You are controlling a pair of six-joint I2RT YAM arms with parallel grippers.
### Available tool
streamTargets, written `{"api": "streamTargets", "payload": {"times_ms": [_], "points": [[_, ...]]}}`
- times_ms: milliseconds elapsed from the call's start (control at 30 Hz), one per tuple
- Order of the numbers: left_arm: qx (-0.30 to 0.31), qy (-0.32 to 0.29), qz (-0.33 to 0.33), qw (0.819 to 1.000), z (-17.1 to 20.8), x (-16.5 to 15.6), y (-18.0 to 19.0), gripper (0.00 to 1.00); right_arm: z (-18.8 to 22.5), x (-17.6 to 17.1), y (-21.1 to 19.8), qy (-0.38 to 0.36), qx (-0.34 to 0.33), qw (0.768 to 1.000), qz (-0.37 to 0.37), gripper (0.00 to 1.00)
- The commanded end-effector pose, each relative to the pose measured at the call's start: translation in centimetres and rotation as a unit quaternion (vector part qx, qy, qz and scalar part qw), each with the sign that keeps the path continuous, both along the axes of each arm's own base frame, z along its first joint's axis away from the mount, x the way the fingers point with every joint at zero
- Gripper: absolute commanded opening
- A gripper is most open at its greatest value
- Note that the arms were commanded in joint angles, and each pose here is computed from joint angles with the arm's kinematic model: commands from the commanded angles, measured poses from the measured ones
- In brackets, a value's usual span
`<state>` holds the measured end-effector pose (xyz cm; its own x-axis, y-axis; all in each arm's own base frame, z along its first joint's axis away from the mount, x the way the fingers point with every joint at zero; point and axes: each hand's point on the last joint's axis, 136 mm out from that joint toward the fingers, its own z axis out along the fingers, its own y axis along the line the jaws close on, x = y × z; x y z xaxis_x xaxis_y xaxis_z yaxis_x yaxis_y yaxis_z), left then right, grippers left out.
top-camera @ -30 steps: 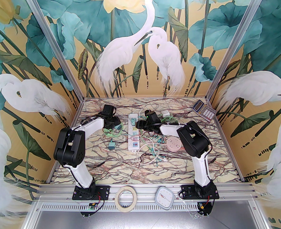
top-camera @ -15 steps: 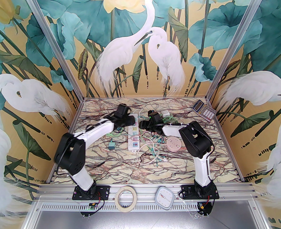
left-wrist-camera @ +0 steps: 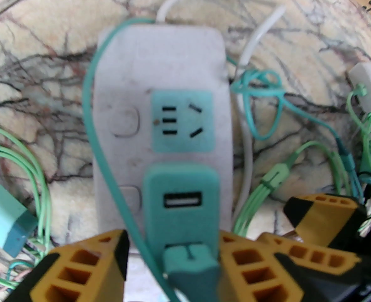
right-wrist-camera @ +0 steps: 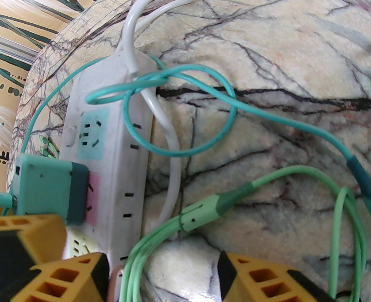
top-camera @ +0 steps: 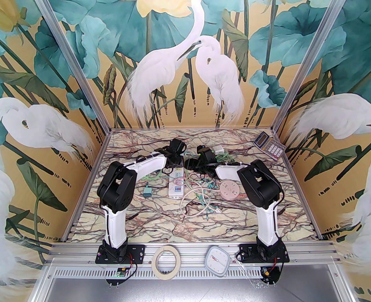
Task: Pull the plug off the socket
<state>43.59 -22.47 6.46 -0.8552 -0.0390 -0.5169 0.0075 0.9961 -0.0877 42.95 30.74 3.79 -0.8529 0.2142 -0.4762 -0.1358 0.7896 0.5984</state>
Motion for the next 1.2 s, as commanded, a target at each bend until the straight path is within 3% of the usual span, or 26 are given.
{"api": "streamTargets", "payload": {"times_ms": [0, 200, 367, 467, 900, 1167], "points": [[0.007, 0.009, 0.012, 1.000, -0.5, 0.9, 1.0, 0.45, -0.4, -0.3, -0.7, 0.013, -0.002, 1.000, -0.011, 0.64], [-0.001, 0.008, 0.014, 1.000, -0.5, 2.1, 1.0, 0.45, -0.5, -0.3, -0.6, 0.014, -0.001, 1.000, -0.008, 0.64], [-0.013, 0.017, 0.012, 1.000, -0.7, 2.0, 0.6, 0.23, -0.4, -0.2, -0.7, 0.013, -0.002, 1.000, -0.007, 0.63], [-0.020, 0.012, 0.010, 1.000, 0.0, 1.5, 0.5, 0.20, -0.3, -0.2, -0.4, 0.012, 0.006, 1.000, 0.000, 0.61], [-0.063, 0.016, -0.004, 0.998, 1.5, -0.6, -1.6, 0.18, 1.4, -1.1, 2.6, -0.004, 0.074, 0.995, 0.061, 0.49], [-0.080, 0.016, -0.001, 0.997, 2.1, -0.8, -1.9, 0.17, -2.6, -1.5, 3.4, 0.069, 0.041, 0.995, 0.061, 0.40]]}}
